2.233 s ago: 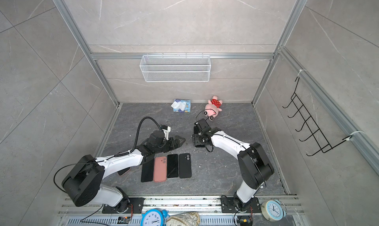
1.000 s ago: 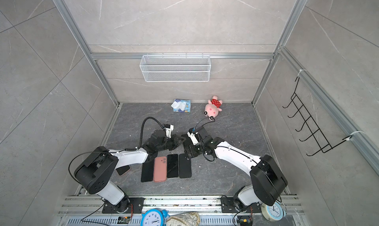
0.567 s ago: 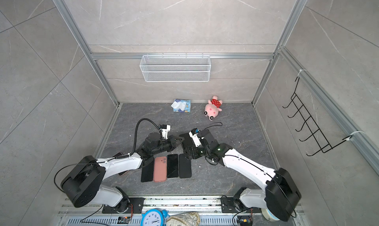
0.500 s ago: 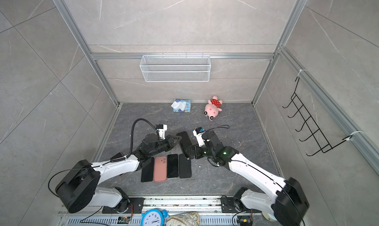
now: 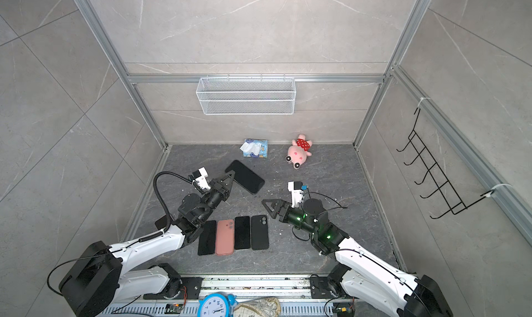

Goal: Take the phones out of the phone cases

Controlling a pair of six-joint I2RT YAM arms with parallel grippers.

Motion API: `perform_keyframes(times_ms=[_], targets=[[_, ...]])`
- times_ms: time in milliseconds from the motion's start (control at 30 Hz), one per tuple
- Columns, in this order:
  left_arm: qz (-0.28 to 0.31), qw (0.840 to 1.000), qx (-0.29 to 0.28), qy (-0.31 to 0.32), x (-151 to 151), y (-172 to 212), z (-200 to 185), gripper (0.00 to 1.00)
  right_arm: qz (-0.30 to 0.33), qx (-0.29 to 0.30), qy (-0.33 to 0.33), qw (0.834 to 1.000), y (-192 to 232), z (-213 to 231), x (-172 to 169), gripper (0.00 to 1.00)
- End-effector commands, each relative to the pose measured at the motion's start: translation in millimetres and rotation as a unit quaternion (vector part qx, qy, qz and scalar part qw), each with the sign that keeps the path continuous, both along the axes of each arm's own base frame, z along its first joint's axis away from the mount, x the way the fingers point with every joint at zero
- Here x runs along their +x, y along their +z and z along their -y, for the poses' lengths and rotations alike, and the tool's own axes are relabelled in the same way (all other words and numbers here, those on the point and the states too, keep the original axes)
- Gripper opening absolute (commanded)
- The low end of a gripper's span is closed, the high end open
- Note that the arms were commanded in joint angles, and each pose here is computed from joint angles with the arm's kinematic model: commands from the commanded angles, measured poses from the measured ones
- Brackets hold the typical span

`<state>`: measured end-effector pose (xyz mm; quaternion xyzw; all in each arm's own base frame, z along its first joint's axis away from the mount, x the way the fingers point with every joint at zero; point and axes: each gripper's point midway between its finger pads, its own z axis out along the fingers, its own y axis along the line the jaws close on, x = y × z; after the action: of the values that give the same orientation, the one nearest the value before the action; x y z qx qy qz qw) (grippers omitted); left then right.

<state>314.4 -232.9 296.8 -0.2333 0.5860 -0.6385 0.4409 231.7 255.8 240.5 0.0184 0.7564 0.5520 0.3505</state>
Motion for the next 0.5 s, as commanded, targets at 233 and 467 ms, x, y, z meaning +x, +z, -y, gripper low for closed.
perform_keyframes(times_ms=[233,467], targets=[[0.067,0.992,-0.110,-0.006,-30,65,-7,0.00,0.079,0.090,0.051,0.991,62,-20,-9,0.65],[0.060,0.992,-0.115,-0.010,-29,58,-2,0.00,0.077,0.098,0.062,0.990,61,-31,-3,0.53]])
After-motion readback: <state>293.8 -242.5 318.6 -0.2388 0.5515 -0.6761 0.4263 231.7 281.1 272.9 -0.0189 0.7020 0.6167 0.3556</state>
